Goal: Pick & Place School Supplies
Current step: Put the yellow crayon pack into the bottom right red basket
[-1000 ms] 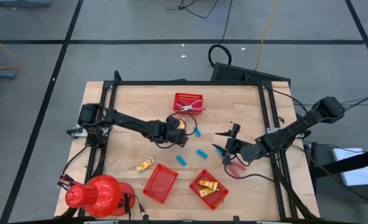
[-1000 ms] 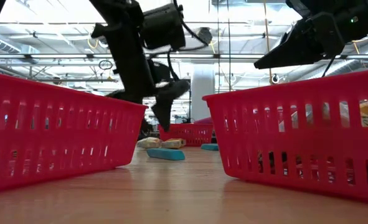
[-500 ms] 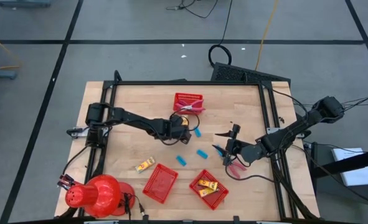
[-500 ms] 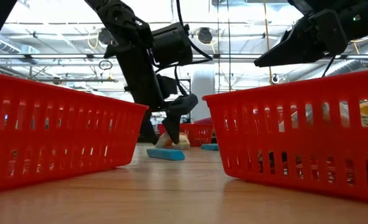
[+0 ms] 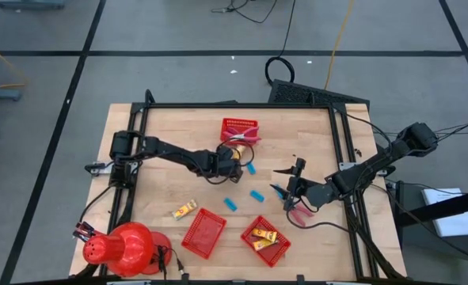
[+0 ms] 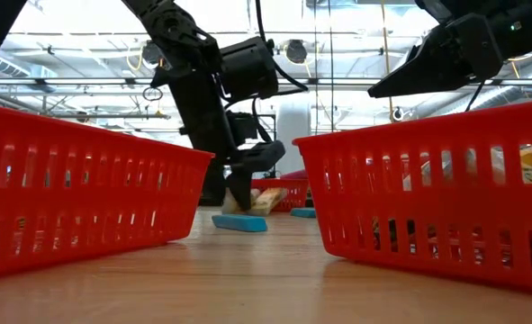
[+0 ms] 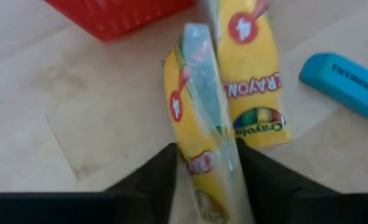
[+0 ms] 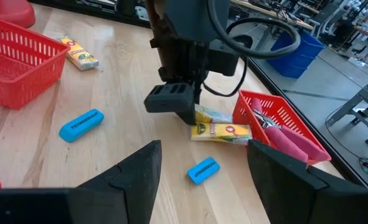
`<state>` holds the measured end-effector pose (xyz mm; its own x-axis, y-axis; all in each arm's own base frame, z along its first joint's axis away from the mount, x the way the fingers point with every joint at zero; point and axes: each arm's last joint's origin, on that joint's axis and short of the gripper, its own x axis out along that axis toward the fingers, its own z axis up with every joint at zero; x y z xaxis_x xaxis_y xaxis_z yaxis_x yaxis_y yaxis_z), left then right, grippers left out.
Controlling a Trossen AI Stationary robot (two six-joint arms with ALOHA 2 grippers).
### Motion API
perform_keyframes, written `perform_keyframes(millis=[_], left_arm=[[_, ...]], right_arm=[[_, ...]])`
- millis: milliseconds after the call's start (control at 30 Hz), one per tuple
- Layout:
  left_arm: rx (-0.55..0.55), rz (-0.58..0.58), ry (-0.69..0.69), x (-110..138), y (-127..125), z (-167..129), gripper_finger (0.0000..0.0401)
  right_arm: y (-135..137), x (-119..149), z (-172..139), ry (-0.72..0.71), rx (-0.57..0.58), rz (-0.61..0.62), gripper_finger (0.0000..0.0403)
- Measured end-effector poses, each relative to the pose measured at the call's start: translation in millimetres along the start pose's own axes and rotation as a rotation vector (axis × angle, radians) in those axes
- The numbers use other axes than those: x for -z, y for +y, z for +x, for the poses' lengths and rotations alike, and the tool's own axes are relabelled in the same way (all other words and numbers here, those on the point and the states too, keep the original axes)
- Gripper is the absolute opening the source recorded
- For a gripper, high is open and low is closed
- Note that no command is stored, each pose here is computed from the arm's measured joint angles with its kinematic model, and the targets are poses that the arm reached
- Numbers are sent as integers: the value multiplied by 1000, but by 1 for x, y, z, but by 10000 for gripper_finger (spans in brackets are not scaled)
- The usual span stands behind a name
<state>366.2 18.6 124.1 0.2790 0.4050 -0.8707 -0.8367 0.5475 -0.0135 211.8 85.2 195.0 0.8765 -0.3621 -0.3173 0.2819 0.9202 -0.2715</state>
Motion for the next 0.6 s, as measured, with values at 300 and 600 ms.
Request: perform_keyframes(millis=[300, 600], left_arm=[[-19, 73, -20, 6, -3, -3, 68], [-77, 191, -35, 14, -2, -22, 68]], right_arm=[[0, 0, 0, 0, 0, 0, 226], [0, 1, 0, 8, 0, -4, 226]])
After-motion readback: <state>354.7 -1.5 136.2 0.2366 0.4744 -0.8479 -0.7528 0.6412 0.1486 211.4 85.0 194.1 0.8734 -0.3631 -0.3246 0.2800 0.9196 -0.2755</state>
